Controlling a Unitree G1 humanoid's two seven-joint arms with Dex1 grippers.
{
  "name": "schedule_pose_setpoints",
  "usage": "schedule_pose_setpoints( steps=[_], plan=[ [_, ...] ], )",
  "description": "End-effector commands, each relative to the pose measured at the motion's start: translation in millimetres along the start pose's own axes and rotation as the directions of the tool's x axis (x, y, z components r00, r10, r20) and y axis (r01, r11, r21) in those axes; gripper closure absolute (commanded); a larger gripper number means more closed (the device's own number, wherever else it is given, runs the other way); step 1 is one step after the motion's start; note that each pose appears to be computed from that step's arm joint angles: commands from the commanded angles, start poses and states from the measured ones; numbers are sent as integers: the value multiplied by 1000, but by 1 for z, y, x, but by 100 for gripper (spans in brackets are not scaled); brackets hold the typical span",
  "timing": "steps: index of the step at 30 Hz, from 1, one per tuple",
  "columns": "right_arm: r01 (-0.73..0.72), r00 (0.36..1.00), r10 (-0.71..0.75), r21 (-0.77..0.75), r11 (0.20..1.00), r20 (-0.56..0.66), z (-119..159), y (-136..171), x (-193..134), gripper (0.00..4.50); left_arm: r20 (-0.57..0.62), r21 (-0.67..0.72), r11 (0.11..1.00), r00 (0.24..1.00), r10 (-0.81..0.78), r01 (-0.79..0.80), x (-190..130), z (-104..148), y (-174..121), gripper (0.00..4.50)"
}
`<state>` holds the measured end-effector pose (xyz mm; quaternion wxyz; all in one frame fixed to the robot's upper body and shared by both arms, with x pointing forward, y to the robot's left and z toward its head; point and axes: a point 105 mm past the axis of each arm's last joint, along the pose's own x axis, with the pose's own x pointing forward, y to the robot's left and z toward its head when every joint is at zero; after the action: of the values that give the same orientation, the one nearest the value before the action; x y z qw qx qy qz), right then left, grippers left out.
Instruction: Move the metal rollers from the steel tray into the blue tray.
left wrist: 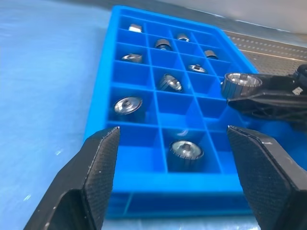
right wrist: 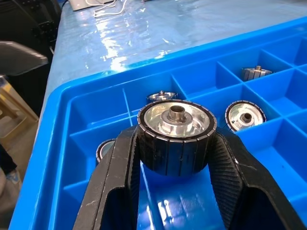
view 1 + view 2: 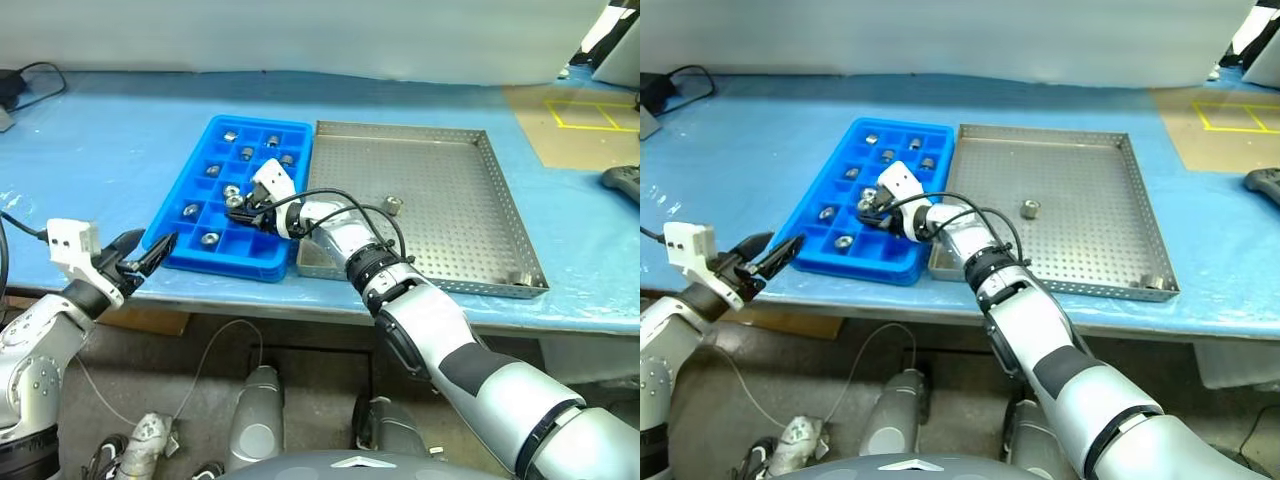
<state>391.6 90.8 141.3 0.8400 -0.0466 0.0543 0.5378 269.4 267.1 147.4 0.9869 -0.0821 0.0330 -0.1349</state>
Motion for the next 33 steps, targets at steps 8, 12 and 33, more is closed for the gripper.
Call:
schedule_pose_setpoints(
  steps=[8, 12, 33],
  plan=[
    [7, 992, -9, 17, 1000, 123, 40, 14, 18, 289, 40, 23, 999, 998, -38, 37, 6, 16, -8, 75],
    [20, 993, -23, 29, 999, 117, 35, 8, 14, 289, 25, 23, 997, 997, -75, 74, 15, 15, -12, 75],
    [11, 989, -12, 9, 1000, 150, 28, -5, -11, 51, -1, 13, 981, 981, -193, 193, 46, 13, -21, 75]
  ],
)
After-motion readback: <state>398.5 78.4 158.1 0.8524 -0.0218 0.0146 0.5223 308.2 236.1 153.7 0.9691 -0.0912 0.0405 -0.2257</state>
